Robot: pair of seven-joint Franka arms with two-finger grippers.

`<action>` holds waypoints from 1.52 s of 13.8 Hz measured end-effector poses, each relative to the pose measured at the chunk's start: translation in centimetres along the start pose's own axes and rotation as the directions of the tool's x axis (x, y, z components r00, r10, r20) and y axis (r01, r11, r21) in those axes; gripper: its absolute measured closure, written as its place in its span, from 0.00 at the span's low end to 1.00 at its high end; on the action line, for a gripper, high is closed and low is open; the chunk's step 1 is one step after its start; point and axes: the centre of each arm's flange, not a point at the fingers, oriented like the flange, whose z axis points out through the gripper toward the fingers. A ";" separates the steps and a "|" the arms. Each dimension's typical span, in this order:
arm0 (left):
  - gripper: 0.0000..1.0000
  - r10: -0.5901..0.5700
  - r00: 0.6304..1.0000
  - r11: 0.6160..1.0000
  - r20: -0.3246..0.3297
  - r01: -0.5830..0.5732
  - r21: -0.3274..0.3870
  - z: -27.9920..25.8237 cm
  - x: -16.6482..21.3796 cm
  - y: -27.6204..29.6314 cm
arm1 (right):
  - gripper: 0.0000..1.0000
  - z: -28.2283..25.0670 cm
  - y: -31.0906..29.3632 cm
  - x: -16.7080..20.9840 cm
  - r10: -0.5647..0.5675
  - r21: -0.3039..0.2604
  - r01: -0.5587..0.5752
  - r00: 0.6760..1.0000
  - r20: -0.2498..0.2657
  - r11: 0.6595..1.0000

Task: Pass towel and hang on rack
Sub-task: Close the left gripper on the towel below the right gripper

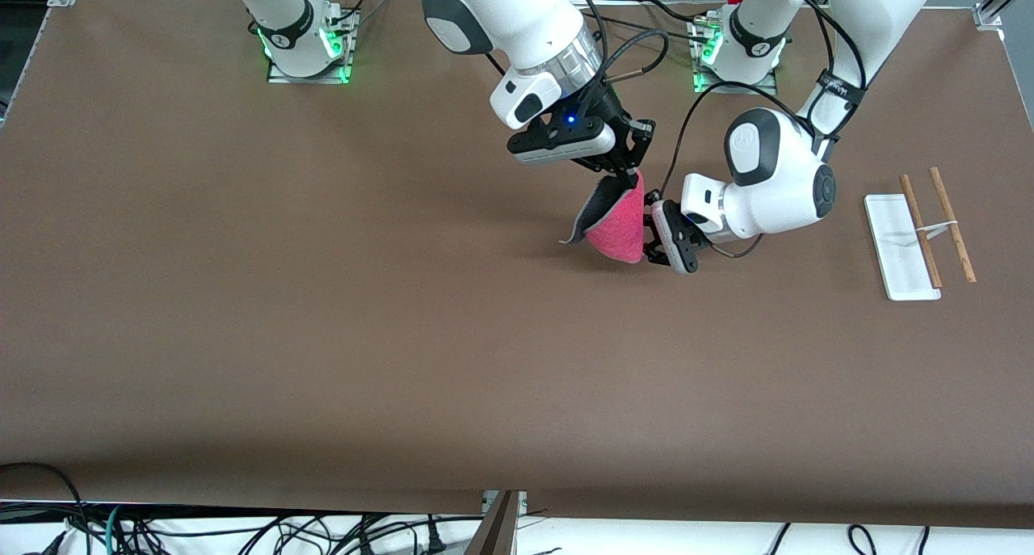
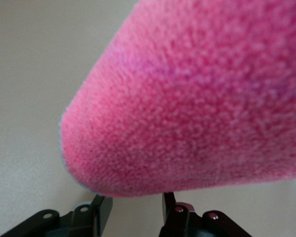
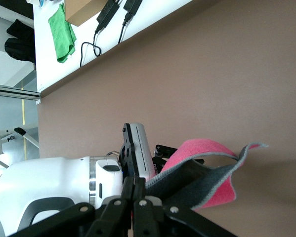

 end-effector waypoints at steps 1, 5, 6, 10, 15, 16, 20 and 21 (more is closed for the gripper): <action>0.44 0.002 1.000 1.000 -0.003 -0.002 0.003 -0.1 0.1 -0.1 | 0.98 0.1 0.0 0.0 0.000 -0.001 0.000 1.000 0.000 1.000; 0.06 0.018 1.000 1.000 -0.018 -0.018 0.015 -0.8 1.0 -0.3 | 0.98 0.3 0.1 0.0 0.001 -0.003 -0.001 1.000 0.002 1.000; 0.00 0.036 0.999 0.999 -0.018 -0.036 0.018 -0.9 1.1 -0.3 | 0.98 0.4 0.1 0.0 0.001 -0.003 -0.001 1.000 0.002 1.000; 0.02 0.087 0.996 0.996 -0.017 -0.086 0.024 -1.1 1.3 -0.4 | 0.98 0.4 0.1 0.0 0.001 -0.002 -0.001 1.000 0.002 1.000; 0.55 0.149 0.989 0.989 -0.016 -0.148 0.025 -1.1 1.3 -0.4 | 0.98 0.4 0.1 0.0 -0.003 -0.002 0.003 1.000 0.002 1.000; 0.64 0.153 0.988 0.988 -0.016 -0.153 0.026 -1.1 1.3 -0.4 | 0.98 0.4 0.1 0.0 -0.003 -0.002 0.003 1.000 0.002 1.000; 0.99 0.166 0.986 0.985 -0.015 -0.165 0.041 -1.6 1.5 -0.7 | 0.98 0.4 0.2 0.0 -0.003 -0.002 0.003 1.000 0.002 1.000; 0.99 0.180 0.984 0.982 -0.005 -0.180 0.048 -1.8 1.7 -0.8 | 0.98 0.5 0.2 0.0 -0.004 -0.003 0.004 1.000 0.002 1.000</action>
